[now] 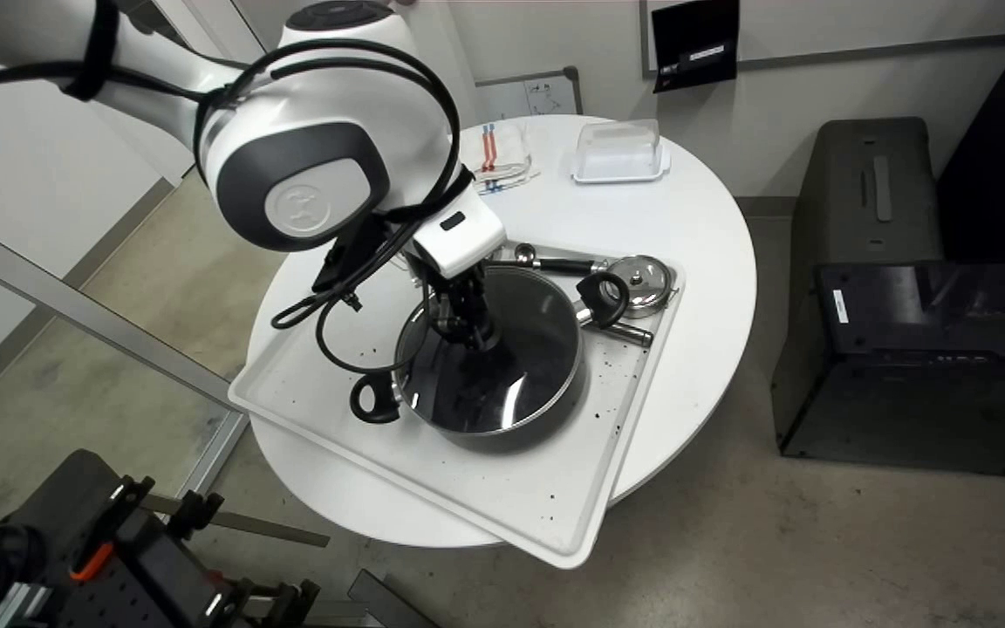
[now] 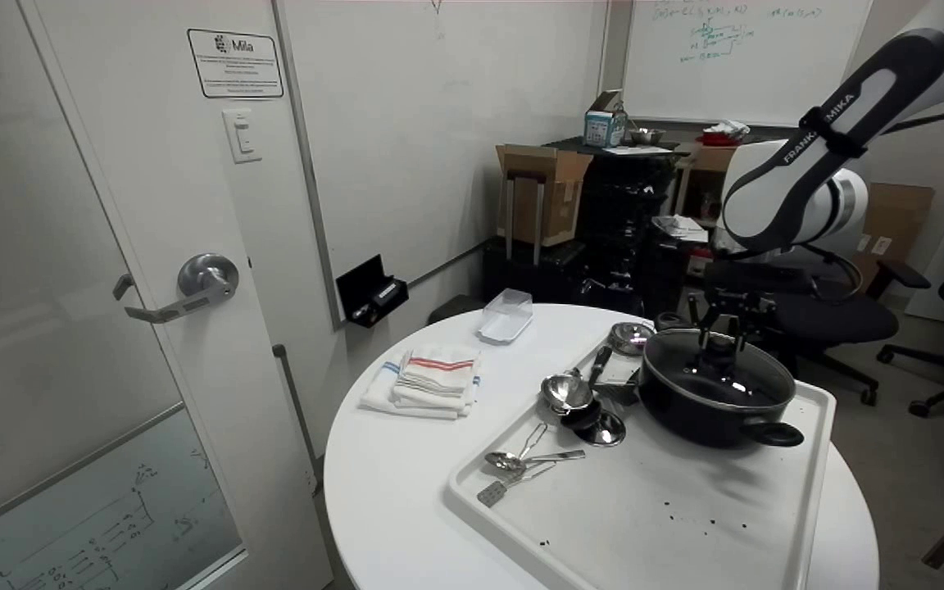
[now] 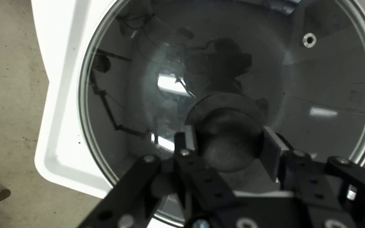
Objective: Put the glass lid on the black pot
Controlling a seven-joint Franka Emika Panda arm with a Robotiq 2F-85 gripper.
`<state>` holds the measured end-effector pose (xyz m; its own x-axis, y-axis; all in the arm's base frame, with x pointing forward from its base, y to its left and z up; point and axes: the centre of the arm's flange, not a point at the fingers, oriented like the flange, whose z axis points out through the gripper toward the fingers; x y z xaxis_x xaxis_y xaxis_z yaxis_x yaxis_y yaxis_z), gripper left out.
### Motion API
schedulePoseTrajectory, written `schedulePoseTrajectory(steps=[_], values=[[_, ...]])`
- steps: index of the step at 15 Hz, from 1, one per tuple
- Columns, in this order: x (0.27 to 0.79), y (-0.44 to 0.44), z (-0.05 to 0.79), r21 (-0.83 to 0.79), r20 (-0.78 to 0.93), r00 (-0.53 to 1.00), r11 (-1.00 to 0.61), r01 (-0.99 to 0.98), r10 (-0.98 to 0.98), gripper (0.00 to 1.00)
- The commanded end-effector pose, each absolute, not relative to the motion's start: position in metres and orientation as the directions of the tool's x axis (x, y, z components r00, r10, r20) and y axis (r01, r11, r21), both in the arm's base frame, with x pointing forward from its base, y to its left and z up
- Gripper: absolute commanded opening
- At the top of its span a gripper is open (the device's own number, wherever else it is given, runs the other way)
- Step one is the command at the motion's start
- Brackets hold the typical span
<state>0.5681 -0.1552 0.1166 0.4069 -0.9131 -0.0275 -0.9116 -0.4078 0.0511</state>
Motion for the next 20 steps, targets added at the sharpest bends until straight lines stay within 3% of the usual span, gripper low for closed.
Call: schedulePoseTrajectory(steps=[1, 14, 15, 16, 18, 20], values=[[0.559, -0.156, 0.119, 0.037, -0.043, 0.386, -0.388, -0.921, -0.921, 0.25], [0.559, -0.145, 0.122, 0.024, 0.066, 0.417, -0.417, -0.909, -0.906, 0.25], [0.559, -0.144, 0.123, 0.023, 0.069, 0.419, -0.419, -0.908, -0.905, 0.38], [0.559, -0.143, 0.124, 0.02, 0.076, 0.422, -0.422, -0.907, -0.904, 0.75], [0.558, -0.138, 0.13, 0.0, 0.101, 0.431, -0.433, -0.901, -0.897, 0.82], [0.559, -0.131, 0.14, -0.031, 0.127, 0.445, -0.451, -0.892, -0.887, 0.96]])
